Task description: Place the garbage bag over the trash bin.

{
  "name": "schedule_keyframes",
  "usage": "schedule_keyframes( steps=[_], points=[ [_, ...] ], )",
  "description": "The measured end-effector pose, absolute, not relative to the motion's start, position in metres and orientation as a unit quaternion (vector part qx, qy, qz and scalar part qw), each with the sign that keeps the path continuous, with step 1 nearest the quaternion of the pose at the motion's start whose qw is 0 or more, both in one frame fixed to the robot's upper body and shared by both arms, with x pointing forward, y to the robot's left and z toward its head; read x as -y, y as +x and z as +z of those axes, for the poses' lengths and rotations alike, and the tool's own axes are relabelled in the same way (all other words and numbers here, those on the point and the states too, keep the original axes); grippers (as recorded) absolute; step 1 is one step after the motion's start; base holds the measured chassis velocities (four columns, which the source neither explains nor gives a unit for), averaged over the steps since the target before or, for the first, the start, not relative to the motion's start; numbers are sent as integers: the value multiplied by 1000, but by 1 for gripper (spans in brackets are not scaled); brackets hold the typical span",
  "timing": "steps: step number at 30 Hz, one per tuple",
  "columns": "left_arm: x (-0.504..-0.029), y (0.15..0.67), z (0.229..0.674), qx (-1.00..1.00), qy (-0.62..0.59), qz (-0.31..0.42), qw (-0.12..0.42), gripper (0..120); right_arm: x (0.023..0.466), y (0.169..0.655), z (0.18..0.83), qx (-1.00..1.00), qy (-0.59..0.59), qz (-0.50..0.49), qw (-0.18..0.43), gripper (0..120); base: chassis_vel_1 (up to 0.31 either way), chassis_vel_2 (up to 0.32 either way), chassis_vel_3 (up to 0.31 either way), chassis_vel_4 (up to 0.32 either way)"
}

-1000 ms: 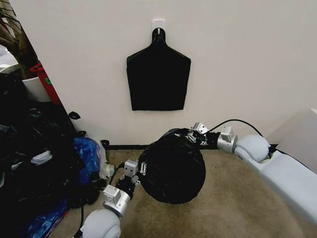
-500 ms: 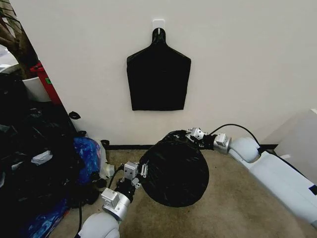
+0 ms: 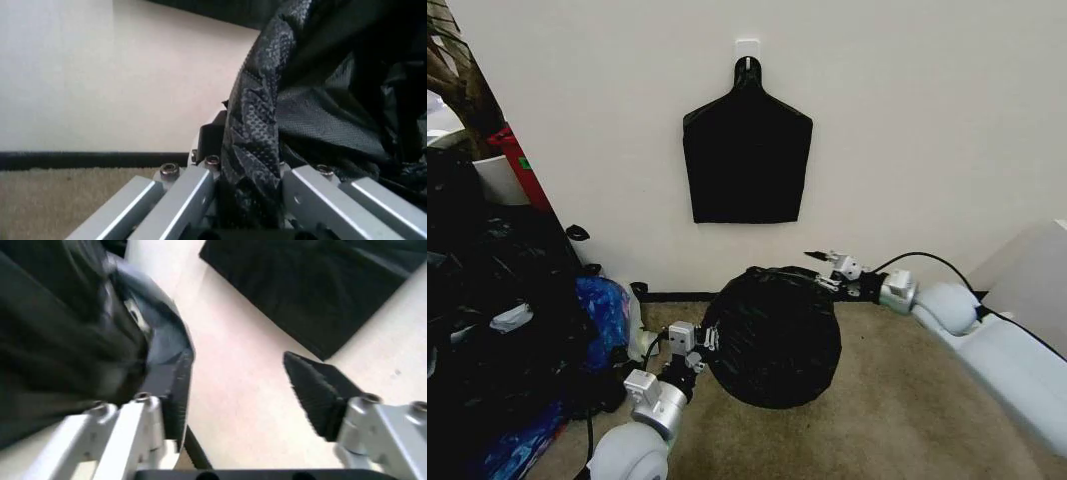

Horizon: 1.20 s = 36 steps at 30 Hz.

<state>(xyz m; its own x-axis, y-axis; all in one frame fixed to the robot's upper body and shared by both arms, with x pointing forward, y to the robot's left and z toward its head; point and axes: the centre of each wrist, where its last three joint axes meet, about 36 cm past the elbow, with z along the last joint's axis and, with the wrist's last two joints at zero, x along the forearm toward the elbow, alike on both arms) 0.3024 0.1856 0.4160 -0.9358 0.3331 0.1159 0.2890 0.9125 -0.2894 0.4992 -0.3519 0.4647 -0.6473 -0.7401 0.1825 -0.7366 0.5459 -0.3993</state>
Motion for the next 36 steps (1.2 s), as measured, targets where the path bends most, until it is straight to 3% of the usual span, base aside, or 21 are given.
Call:
schedule_keyframes(
  steps=[11, 13, 20, 27, 29, 30, 36],
  points=[
    [-188, 311, 415, 964, -165, 179, 110, 1, 377, 500, 452, -918, -367, -148, -16, 98, 0, 0, 0, 0],
    [-189, 312, 414, 963, -163, 182, 113, 1, 377, 499, 452, -921, -362, -140, -18, 98, 0, 0, 0, 0],
    [-197, 320, 396, 953, -162, 224, 122, 1, 359, 464, 471, -944, -319, 29, -75, 100, 0, 0, 0, 0],
    [-199, 313, 379, 945, -194, 250, 80, 1, 316, 435, 534, -899, -277, 242, -237, 100, 0, 0, 0, 0],
    [-199, 313, 379, 945, -195, 250, 76, 1, 317, 435, 539, -893, -278, 253, -249, 100, 0, 0, 0, 0],
    [-198, 313, 382, 946, -200, 245, 67, 1, 325, 437, 563, -863, -290, 287, -299, 100, 0, 0, 0, 0],
    [-197, 311, 386, 948, -211, 233, 55, 1, 333, 441, 583, -849, -285, 298, -332, 100, 0, 0, 0, 0]
  ],
)
